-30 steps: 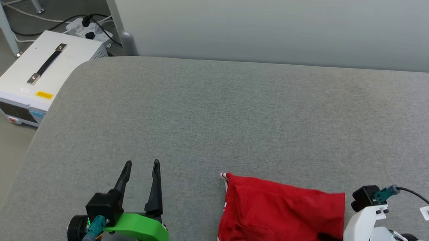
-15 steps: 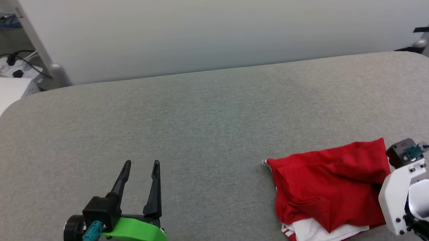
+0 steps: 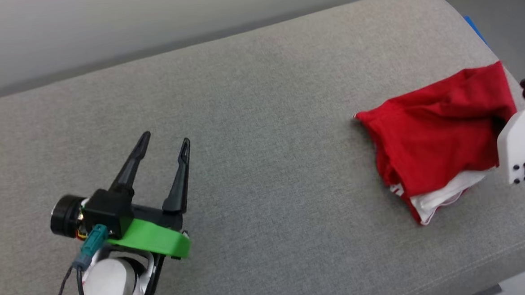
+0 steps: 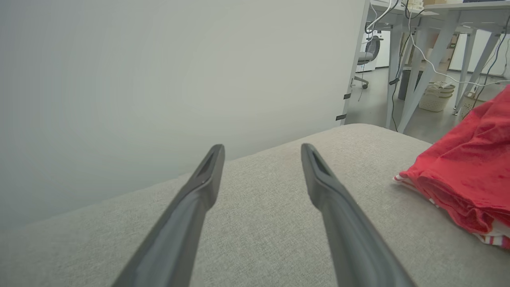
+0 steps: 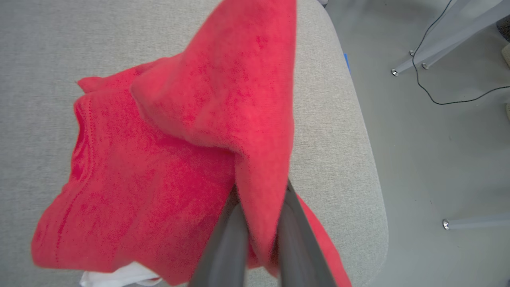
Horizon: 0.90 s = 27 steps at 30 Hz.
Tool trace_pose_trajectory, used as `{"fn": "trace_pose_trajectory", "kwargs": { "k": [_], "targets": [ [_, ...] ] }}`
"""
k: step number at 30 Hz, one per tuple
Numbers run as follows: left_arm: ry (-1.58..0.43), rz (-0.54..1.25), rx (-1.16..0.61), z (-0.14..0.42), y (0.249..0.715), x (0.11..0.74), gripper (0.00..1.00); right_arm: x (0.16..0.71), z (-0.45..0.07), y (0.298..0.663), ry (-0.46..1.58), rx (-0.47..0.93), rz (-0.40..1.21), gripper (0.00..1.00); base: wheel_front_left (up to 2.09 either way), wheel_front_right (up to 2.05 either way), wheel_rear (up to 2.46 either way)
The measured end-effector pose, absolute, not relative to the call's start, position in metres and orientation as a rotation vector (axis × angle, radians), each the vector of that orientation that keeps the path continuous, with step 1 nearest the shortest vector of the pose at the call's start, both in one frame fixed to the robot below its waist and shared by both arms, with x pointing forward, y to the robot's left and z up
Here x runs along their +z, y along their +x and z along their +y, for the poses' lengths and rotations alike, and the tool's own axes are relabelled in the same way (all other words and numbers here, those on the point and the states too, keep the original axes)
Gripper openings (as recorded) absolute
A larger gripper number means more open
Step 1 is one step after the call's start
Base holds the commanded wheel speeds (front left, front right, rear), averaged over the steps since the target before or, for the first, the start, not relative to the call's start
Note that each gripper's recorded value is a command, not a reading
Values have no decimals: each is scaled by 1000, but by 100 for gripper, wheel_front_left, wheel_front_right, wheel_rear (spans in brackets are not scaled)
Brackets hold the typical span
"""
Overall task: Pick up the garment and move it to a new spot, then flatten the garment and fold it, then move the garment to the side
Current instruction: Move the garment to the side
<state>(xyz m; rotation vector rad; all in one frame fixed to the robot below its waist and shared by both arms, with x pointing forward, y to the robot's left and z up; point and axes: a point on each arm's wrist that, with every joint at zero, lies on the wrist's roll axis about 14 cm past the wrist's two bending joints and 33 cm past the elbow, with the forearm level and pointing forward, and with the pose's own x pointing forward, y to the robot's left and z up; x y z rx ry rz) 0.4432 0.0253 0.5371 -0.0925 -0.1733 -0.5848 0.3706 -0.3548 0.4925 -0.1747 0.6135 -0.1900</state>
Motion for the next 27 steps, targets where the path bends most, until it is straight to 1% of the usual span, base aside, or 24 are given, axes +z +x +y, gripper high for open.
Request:
{"fn": "trace_pose_trajectory", "kwargs": {
  "k": [7, 12, 18, 19, 20, 21, 22, 27],
  "targets": [
    [-118, -187, -665, 0, 484, 527, 100, 486, -426, 397, -211, -374, 632, 0, 0, 0, 0],
    [-137, -180, -697, -8, 506, 508, 100, 478, -471, 414, -262, -492, 652, 0, 0, 0, 0],
    [-160, -135, -706, -11, 518, 477, 100, 453, -493, 426, -332, -552, 688, 0, 0, 0, 0],
    [-163, -123, -704, -10, 519, 470, 100, 449, -495, 429, -349, -562, 688, 2, 0, 0, 0],
    [-164, -114, -702, -9, 520, 466, 100, 448, -496, 433, -367, -563, 676, 28, 0, 0, 0],
    [-165, -105, -698, -8, 520, 461, 100, 447, -497, 437, -376, -568, 662, 49, 0, 0, 0],
    [-164, -95, -693, -6, 520, 456, 100, 443, -496, 440, -371, -575, 662, 100, 0, 0, 0],
    [-152, -71, -665, 6, 520, 446, 100, 436, -489, 452, -417, -567, 626, 100, 0, 0, 0]
  ]
}}
